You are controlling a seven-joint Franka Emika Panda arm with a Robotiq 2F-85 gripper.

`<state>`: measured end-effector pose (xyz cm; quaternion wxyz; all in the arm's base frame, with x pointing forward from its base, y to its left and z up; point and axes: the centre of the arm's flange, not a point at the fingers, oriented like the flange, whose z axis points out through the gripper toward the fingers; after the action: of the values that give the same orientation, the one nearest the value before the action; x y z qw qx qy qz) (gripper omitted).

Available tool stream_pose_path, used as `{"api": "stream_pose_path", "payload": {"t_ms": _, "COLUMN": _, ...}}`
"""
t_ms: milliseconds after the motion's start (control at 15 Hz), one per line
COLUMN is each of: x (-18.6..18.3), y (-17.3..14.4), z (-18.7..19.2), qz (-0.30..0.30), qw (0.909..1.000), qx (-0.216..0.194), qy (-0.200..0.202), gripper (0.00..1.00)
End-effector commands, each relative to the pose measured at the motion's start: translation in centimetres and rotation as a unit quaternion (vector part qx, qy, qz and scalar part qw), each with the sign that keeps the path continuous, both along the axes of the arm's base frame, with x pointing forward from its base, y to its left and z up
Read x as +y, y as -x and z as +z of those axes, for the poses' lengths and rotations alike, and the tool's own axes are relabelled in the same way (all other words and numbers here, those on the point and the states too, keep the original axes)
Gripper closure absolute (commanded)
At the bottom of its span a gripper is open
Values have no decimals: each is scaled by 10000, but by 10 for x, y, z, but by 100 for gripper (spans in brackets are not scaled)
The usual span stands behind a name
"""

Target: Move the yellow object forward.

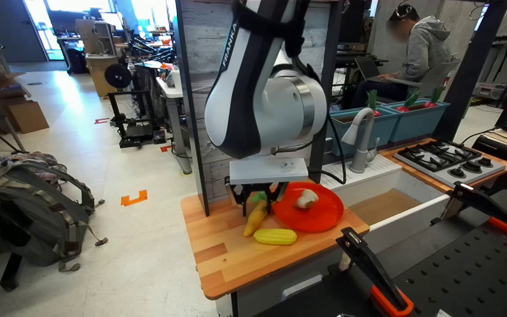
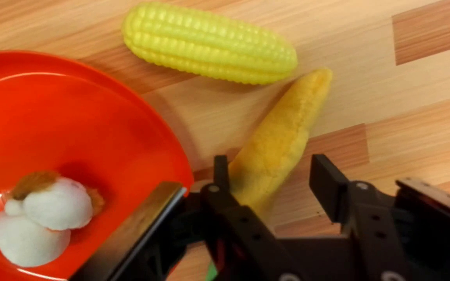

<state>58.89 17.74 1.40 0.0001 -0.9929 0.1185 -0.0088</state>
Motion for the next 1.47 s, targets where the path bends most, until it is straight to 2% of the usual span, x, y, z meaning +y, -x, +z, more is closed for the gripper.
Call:
{"api": "stream_pose_path", "payload": {"t_ms": 0, "x": 4, "y": -14, "z": -9, "qz": 40, "qw": 9999, "qx": 74, "qy": 113, "gripper": 73}}
{"api": "stream_pose_path", "payload": {"t_ms": 200, "x": 5, "y": -15, "z": -7, "qz": 46, "qw": 9999, "qx": 71, "qy": 84, "gripper": 95}}
{"api": "stream_pose_path", "payload": {"t_ms": 267, "x": 6, "y": -16, "z": -2, "qz": 53, "qw": 10000, "qx": 50, "qy": 38, "gripper": 99}}
{"api": "stream_pose_path", "payload": {"t_ms": 667, "x": 20, "y": -5, "z": 43, "qz": 294, "qw": 9987, "qx": -210, "qy": -367, "gripper": 98}}
{"api": "stream_pose_path", "payload": {"t_ms": 1000, "x": 48, "y": 27, "z": 78, "qz": 938, "qw": 9937, "qx": -122, "qy": -599, "gripper": 98}}
{"api": "stream_pose_path", "payload": {"t_ms": 1400, "x": 71, "y": 52, "z": 84, "qz": 1609, "qw": 9852, "qx": 48, "qy": -583, "gripper": 98}}
